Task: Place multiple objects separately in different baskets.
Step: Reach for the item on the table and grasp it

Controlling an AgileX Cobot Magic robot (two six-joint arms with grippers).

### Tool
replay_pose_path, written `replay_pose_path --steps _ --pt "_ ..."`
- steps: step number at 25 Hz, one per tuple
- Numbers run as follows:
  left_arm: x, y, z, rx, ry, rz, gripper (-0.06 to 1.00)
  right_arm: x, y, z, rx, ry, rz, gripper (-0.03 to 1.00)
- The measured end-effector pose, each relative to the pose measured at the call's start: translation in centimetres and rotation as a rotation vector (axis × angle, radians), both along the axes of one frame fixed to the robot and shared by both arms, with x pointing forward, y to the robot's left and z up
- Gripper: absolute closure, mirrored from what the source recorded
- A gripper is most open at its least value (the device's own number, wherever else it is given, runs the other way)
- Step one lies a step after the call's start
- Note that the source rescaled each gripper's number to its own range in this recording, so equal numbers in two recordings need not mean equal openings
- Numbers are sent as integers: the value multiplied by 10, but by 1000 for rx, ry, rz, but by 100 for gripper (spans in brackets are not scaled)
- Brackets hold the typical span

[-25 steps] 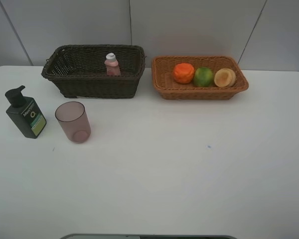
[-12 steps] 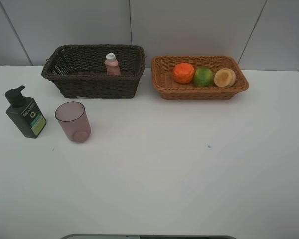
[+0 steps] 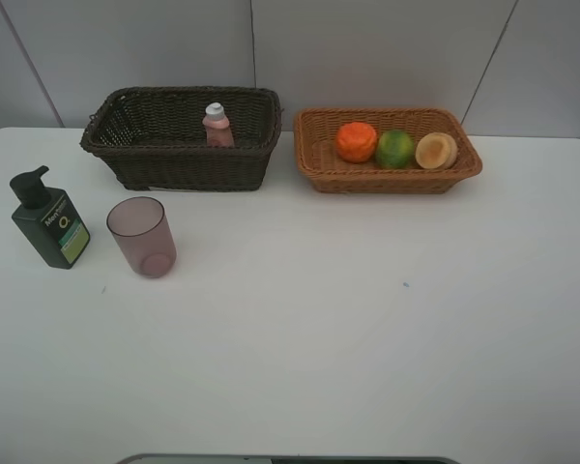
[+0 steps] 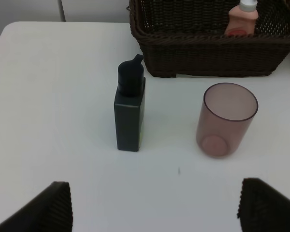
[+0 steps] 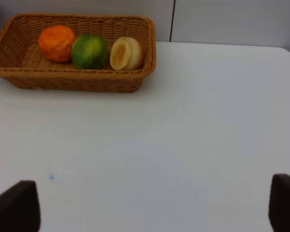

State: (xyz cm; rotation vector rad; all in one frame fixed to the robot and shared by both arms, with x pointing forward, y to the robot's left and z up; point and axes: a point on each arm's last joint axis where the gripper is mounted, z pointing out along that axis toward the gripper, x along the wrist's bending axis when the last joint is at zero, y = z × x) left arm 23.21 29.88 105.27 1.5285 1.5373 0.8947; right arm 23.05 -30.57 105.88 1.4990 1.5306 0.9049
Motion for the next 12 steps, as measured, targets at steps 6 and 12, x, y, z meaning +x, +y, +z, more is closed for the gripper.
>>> replay_pose_path --steps 6,12 --pt "0 0 0 0 0 0 6 0 0 0 0 0 0 -3" --pt "0 0 0 0 0 0 6 0 0 0 0 0 0 -3"
